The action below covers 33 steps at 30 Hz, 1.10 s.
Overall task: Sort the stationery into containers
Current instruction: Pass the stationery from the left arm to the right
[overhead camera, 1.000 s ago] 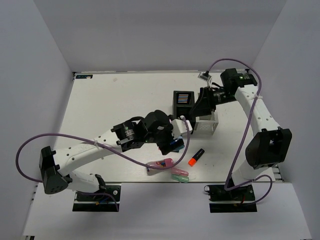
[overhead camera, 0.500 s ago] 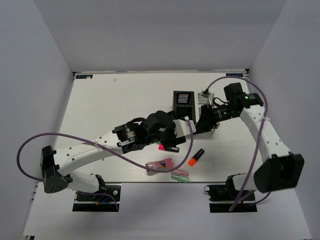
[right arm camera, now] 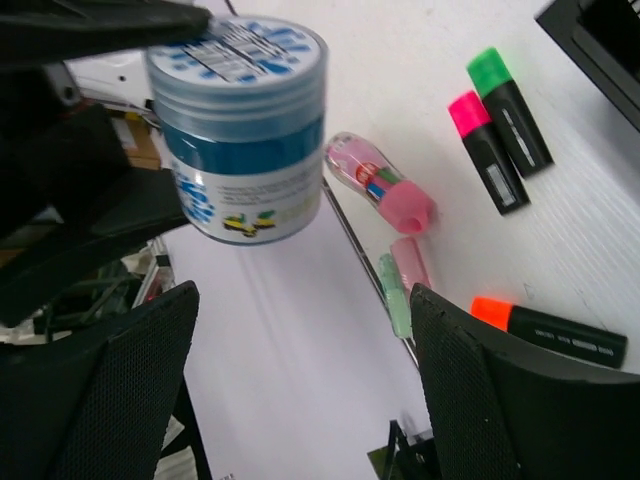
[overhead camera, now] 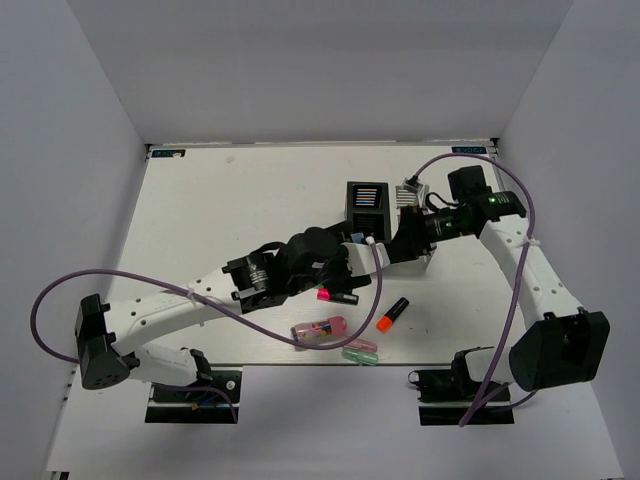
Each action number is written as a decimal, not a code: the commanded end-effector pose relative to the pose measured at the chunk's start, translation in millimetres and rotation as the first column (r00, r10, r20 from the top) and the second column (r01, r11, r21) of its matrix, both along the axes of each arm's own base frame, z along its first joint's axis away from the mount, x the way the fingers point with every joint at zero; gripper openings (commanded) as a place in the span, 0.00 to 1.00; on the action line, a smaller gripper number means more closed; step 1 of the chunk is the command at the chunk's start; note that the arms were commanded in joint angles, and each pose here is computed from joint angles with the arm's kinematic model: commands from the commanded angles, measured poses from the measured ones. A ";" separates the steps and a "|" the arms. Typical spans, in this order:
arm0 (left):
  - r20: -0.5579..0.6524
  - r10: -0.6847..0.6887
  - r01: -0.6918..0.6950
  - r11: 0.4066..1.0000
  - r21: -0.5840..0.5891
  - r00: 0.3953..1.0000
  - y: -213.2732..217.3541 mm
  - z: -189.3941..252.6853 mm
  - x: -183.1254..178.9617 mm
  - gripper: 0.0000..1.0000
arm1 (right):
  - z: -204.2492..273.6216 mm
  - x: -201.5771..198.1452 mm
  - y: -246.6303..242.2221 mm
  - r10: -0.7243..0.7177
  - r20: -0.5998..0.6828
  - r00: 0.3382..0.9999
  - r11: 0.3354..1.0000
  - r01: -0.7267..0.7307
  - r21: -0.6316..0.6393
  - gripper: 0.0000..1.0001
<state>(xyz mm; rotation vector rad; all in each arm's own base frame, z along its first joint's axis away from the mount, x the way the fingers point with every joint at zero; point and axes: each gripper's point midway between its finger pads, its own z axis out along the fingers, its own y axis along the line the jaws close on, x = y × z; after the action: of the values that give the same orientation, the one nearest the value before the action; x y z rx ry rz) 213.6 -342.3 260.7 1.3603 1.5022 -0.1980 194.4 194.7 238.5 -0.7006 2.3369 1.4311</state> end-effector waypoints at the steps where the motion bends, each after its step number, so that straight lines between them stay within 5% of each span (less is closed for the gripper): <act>1: 0.049 -0.013 0.020 0.991 -0.133 0.999 -1.0 37.0 -4.8 0.01 | 29.4 8.5 11.4 0.031 0.040 0.999 0.993 -0.035 0.110 0.88; 9: 0.021 -0.029 0.032 0.991 -0.130 0.999 -10.0 28.7 -5.9 0.01 | 43.9 16.7 24.9 0.047 0.037 0.998 0.981 -0.053 0.187 0.86; 33: 0.052 -0.027 0.036 0.980 -0.198 0.998 -46.7 46.0 10.6 0.01 | 7.9 12.8 55.8 0.097 0.088 0.991 0.993 -0.102 0.053 0.81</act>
<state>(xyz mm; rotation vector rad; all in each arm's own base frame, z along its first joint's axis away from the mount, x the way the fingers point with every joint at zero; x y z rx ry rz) 218.2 -374.7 257.8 1.3400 1.4806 -0.2717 213.3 246.8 243.1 -0.8124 2.2556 1.4780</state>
